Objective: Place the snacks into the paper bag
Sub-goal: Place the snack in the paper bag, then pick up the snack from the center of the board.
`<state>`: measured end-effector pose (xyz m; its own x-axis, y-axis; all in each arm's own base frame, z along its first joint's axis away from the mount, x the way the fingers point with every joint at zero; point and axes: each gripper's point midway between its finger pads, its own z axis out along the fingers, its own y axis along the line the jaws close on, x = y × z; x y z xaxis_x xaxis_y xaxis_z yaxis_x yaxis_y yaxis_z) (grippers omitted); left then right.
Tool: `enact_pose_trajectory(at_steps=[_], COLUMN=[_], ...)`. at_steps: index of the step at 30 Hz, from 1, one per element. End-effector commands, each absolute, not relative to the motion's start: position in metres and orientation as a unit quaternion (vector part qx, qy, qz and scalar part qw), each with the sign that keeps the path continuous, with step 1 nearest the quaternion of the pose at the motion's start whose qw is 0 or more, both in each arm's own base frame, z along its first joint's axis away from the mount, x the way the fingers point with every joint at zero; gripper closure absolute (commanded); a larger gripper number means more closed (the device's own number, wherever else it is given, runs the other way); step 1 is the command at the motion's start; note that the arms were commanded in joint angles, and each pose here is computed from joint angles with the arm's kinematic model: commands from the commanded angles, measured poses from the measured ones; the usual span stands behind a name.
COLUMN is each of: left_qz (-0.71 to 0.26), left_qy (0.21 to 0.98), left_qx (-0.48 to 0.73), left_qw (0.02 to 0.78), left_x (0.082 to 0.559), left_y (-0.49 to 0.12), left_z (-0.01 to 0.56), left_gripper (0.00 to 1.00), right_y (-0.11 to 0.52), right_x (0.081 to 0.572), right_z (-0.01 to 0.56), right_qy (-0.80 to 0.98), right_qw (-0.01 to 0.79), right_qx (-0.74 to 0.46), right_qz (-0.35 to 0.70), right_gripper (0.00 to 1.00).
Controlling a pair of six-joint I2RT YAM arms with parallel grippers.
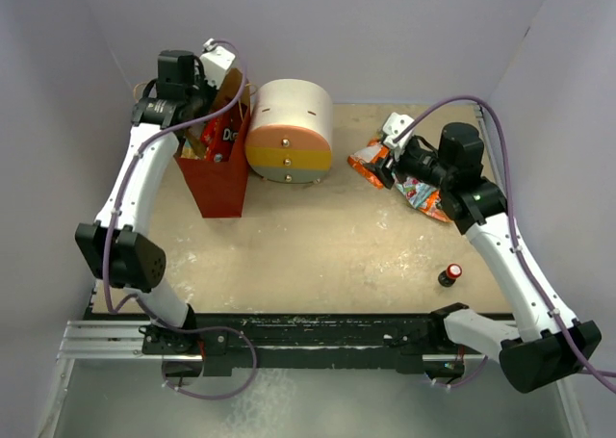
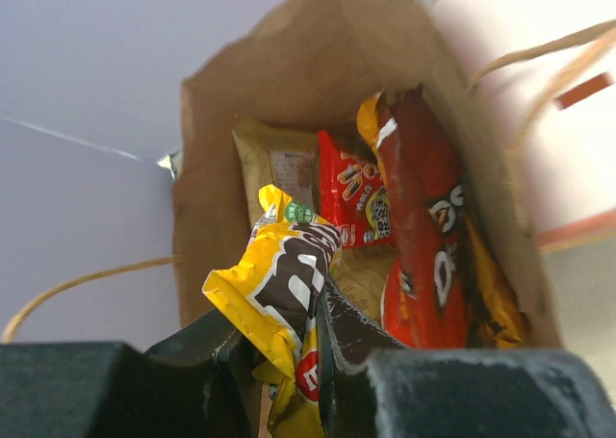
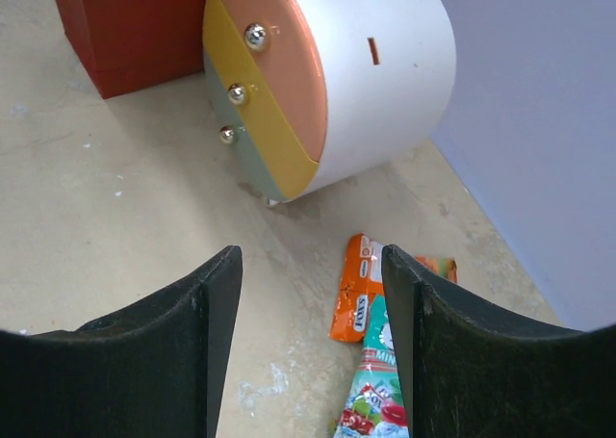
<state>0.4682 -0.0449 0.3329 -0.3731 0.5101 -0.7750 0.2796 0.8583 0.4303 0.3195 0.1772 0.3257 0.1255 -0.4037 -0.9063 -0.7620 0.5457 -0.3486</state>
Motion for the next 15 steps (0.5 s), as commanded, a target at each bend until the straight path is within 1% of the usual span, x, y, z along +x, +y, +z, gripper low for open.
enact_pose_trajectory(at_steps=[1,5,8,11,15], left_qz=[0.121,0.087,0.084,0.087,0.091], left_qy=[0.823,0.839,0.839,0.831,0.814], left_qx=[0.221,0.215,0.206,0.2,0.194], left_qw=[0.509,0.492,0.497,0.511,0.539], left_x=[0.488,0.49,0.487,0.482,0.47], left_y=[-0.025,-0.026,-0.025,-0.024,-0.023], left_z=[0.329,0.311,0.317,0.331,0.358], left_gripper=[0.77,0.55,0.38,0.28,0.23], right_y=[0.162,0.147,0.135,0.125,0.111], right_x=[0.327,0.338,0.348,0.356,0.369], right_z=[0.347,0.345,0.344,0.344,0.338], right_qy=[0.637,0.652,0.666,0.682,0.705], right_qw=[0.635,0.644,0.649,0.648,0.639], right_qx=[-0.418,-0.387,-0.36,-0.332,-0.306], right_qz=[0.124,0.098,0.076,0.064,0.036], right_gripper=[0.37,0.36,0.34,0.34,0.34])
